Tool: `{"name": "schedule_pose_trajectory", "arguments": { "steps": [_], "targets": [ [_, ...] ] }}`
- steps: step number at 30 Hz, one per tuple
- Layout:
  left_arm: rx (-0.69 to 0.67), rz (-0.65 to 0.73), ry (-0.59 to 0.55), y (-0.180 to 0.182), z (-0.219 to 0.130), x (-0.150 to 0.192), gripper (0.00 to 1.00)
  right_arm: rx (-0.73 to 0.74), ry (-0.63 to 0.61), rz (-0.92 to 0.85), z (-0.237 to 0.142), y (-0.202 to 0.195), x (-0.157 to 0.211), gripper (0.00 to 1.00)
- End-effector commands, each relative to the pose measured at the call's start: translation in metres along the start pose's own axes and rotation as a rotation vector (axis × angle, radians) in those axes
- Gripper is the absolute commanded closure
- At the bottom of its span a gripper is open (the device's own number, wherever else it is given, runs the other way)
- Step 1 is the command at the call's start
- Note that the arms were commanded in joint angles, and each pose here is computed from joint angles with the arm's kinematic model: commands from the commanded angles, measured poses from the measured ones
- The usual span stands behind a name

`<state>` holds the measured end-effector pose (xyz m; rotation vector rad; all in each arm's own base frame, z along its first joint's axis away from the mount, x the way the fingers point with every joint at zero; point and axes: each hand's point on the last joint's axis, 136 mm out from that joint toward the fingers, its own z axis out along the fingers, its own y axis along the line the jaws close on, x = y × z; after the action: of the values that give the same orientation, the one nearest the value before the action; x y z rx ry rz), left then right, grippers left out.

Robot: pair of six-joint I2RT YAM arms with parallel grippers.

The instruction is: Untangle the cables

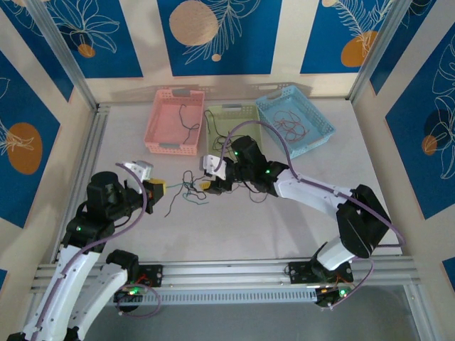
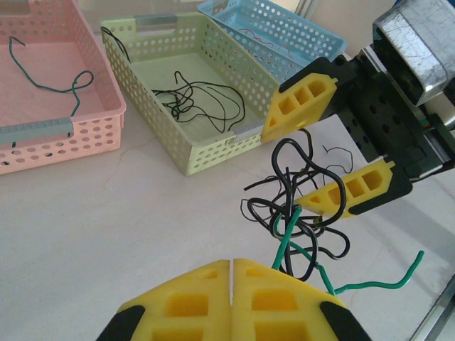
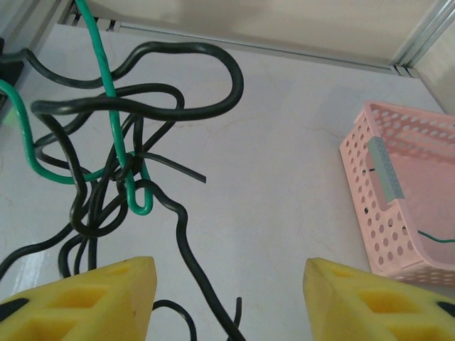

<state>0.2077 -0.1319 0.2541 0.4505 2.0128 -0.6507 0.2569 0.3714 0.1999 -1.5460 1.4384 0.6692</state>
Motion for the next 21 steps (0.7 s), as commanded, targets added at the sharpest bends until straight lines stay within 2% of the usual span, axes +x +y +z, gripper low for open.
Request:
{"name": "schedule_pose_trajectory", "arguments": {
  "steps": [1, 4, 6, 7, 10, 15, 19, 21],
  "targets": [
    [0.031, 0.025, -0.024, -0.006, 0.000, -0.004, 1.00, 0.001, -0.015, -0.047, -0.002, -0.003, -0.011, 0.51],
    [0.025, 0.026, -0.024, -0.005, 0.000, -0.004, 1.00, 0.013, -0.018, -0.055, -0.004, -0.004, -0.013, 0.71],
    [0.022, 0.025, -0.025, -0.004, 0.000, -0.004, 1.00, 0.041, -0.024, -0.063, -0.007, -0.006, -0.013, 0.94],
    [0.020, 0.025, -0.023, -0.004, 0.000, -0.004, 1.00, 0.057, -0.025, -0.057, -0.010, -0.009, -0.013, 1.00],
    [0.009, 0.025, -0.027, -0.002, -0.001, -0.005, 1.00, 0.127, -0.044, -0.028, -0.020, -0.016, -0.011, 1.00],
    [-0.063, 0.024, -0.038, 0.008, -0.006, -0.006, 1.00, 0.269, -0.147, 0.116, -0.062, -0.023, 0.000, 1.00],
    [-0.159, 0.034, -0.084, 0.020, -0.018, -0.012, 1.00, 0.428, -0.152, 0.317, -0.099, -0.032, 0.047, 1.00],
    [-0.199, 0.042, -0.115, 0.024, -0.026, -0.015, 1.00, 0.514, -0.154, 0.477, -0.122, -0.038, 0.076, 1.00]
  ]
}}
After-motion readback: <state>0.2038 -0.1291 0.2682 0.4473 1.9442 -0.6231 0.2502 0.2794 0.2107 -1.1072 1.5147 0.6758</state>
